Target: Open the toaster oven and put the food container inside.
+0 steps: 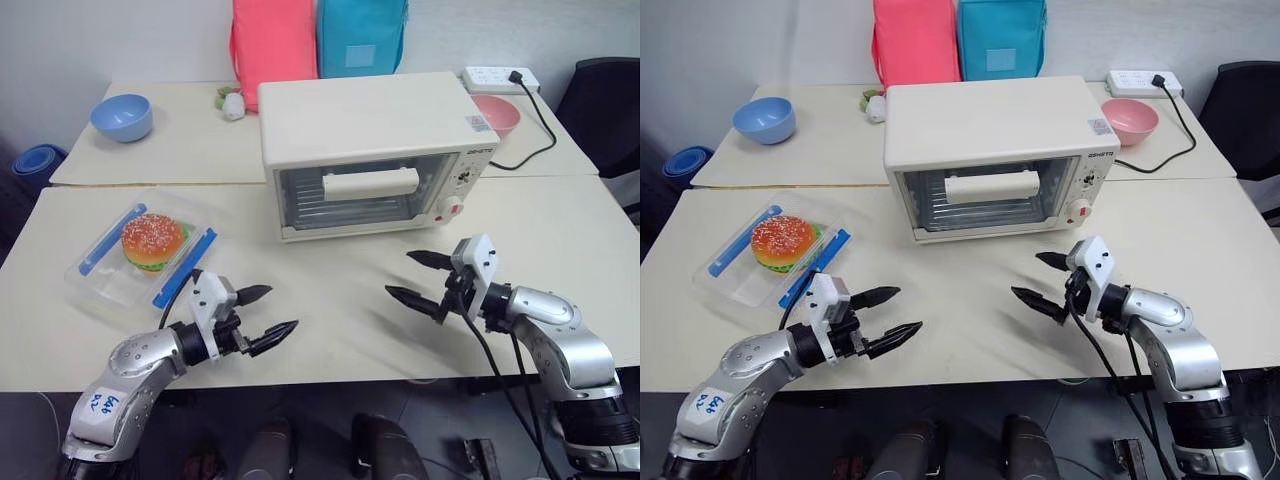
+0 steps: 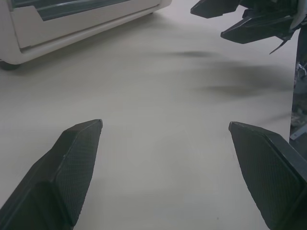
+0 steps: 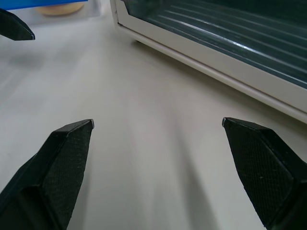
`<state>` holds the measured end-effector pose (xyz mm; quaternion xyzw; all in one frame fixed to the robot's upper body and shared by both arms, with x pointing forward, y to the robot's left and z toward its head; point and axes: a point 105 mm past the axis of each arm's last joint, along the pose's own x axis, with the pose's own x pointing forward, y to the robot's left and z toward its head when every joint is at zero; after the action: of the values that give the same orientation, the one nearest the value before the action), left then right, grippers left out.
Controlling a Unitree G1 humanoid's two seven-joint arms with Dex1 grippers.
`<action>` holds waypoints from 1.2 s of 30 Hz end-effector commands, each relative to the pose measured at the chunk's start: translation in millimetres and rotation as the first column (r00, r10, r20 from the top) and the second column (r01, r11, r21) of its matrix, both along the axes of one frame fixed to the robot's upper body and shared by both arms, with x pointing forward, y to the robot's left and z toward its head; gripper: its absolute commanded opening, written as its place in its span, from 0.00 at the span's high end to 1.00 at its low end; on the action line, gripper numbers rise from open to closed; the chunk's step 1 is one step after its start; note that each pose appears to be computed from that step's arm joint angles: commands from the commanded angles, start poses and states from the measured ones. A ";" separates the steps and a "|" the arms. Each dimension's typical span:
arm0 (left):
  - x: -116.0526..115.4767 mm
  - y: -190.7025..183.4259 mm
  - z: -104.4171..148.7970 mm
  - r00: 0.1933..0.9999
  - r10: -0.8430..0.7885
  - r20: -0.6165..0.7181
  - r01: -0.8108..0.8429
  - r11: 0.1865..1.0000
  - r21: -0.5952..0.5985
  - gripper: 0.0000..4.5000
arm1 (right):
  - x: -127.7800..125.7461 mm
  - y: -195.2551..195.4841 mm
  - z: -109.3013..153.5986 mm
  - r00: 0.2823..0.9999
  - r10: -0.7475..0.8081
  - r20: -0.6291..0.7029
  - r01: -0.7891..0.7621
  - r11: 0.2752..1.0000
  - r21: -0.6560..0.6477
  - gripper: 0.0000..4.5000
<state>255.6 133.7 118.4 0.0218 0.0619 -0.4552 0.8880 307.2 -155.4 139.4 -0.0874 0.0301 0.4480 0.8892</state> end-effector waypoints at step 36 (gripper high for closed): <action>-10.1 -12.6 84.4 0.972 -0.174 0.160 0.182 0.982 -0.041 0.00 | 45.8 -10.5 84.1 0.988 -0.007 0.151 -0.008 0.995 0.098 0.00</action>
<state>249.7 121.1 188.5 0.0301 0.0023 -0.5277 0.8489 354.0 -164.4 212.0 -0.0654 -0.0396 0.4382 0.8956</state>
